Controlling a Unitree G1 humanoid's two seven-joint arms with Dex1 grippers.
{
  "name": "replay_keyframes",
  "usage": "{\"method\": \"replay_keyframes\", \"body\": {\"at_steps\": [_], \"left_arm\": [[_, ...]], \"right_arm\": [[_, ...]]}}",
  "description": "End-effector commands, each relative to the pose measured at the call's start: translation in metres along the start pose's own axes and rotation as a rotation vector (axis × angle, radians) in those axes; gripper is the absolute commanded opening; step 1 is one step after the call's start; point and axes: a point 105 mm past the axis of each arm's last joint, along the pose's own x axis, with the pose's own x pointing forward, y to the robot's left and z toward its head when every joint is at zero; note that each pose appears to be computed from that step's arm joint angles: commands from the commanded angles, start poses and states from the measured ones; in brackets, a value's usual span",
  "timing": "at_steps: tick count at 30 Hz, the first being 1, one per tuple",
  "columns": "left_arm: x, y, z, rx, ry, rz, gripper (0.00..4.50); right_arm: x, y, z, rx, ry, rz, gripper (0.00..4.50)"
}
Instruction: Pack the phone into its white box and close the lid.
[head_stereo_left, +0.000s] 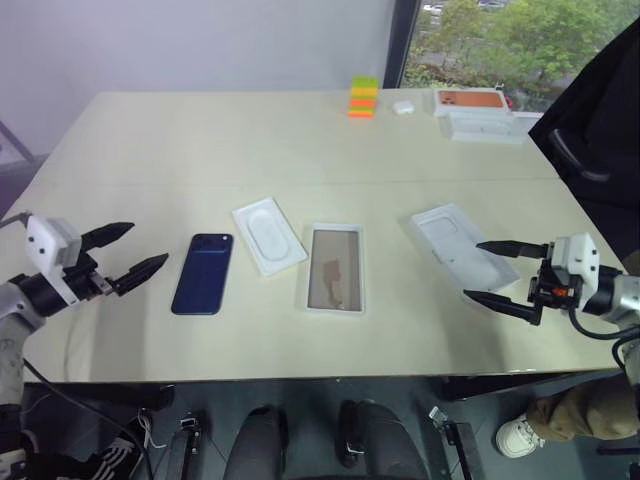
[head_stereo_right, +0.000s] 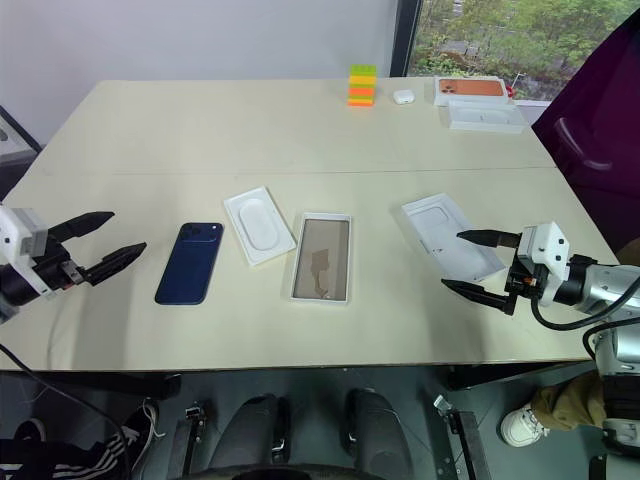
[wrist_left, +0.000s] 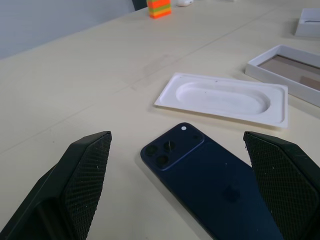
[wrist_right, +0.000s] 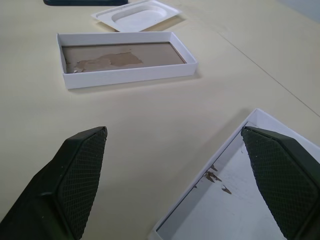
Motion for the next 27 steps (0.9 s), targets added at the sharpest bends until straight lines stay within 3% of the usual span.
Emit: {"method": "replay_keyframes", "body": {"at_steps": [1, 27], "left_arm": [[0.0026, 0.0035, 0.0073, 0.039, -0.007, 0.003, 4.45], [0.0042, 0.0024, 0.008, 0.02, 0.004, -0.008, 4.45]], "right_arm": [[-0.0016, -0.0056, 0.0104, -0.043, -0.026, -0.02, 4.5], [-0.0058, -0.0126, 0.0146, -0.06, -0.012, -0.051, 4.5]]}}
